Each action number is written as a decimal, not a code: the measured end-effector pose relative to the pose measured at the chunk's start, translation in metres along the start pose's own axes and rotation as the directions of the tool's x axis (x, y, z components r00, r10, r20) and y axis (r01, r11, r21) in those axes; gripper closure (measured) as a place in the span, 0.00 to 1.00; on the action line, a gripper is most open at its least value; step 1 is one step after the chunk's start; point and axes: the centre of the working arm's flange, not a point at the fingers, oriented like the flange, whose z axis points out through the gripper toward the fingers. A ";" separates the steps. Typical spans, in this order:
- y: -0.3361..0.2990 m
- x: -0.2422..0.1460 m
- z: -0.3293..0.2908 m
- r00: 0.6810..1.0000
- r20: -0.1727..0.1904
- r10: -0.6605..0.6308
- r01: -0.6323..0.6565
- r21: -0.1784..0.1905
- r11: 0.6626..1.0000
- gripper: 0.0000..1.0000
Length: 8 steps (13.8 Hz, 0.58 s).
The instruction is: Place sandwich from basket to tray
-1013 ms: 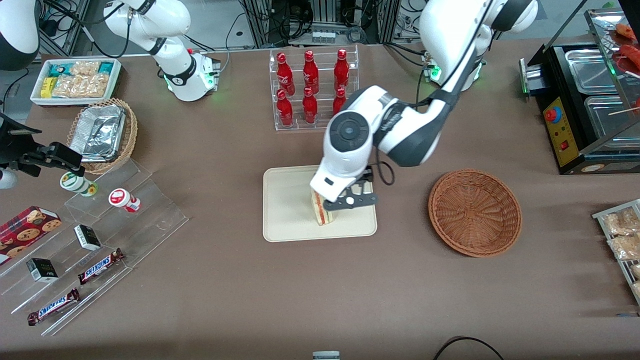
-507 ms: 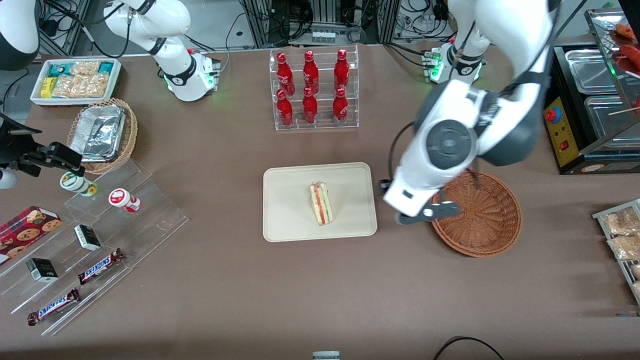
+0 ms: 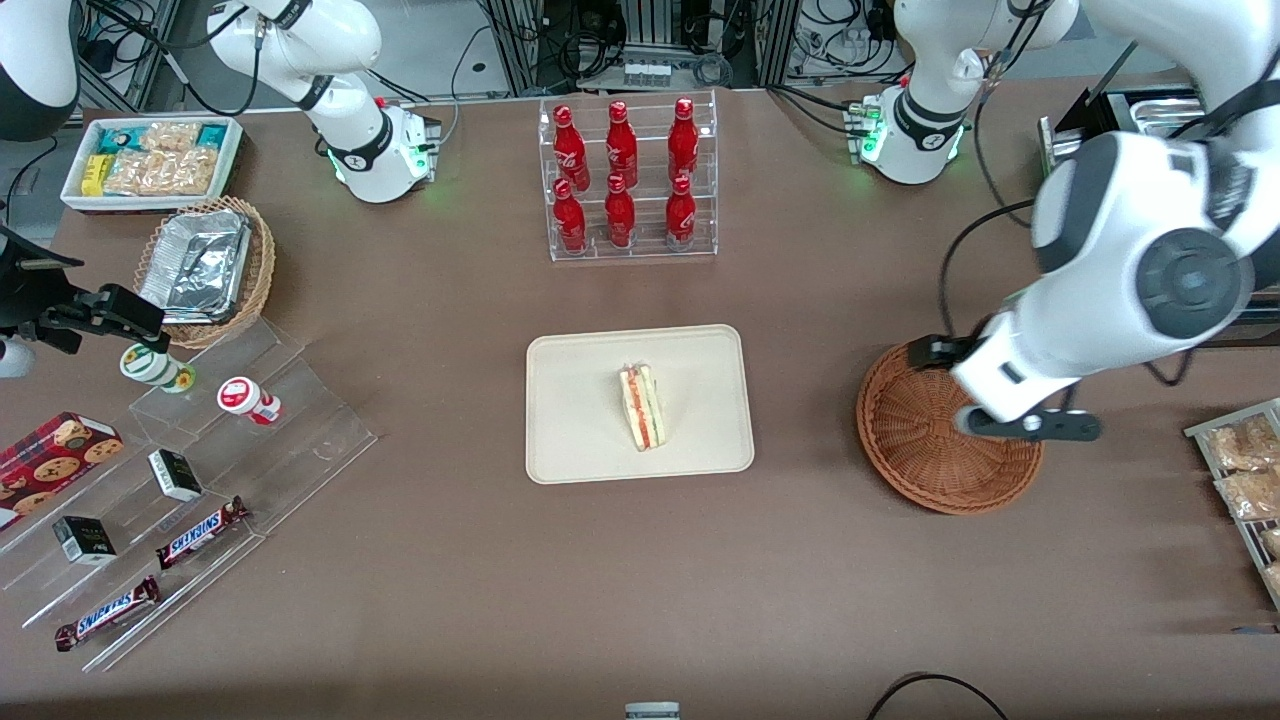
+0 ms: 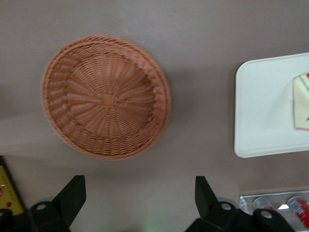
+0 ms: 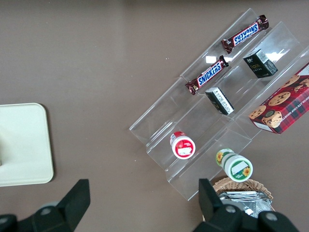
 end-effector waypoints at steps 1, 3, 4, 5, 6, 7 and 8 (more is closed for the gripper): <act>-0.008 -0.005 -0.002 1.000 0.006 0.000 0.000 0.000 1.000 0.00; -0.014 -0.012 -0.007 1.000 0.011 -0.006 0.006 0.000 1.000 0.00; -0.022 -0.016 -0.009 1.000 0.012 -0.014 0.014 -0.002 1.000 0.00; -0.035 -0.022 -0.011 1.000 0.012 -0.012 0.012 -0.005 1.000 0.00; -0.048 -0.030 -0.015 1.000 0.009 -0.004 0.004 -0.008 1.000 0.00; -0.060 -0.041 -0.019 1.000 0.007 -0.005 0.005 -0.010 1.000 0.00; -0.070 -0.054 -0.024 1.000 0.008 -0.007 0.007 -0.010 1.000 0.00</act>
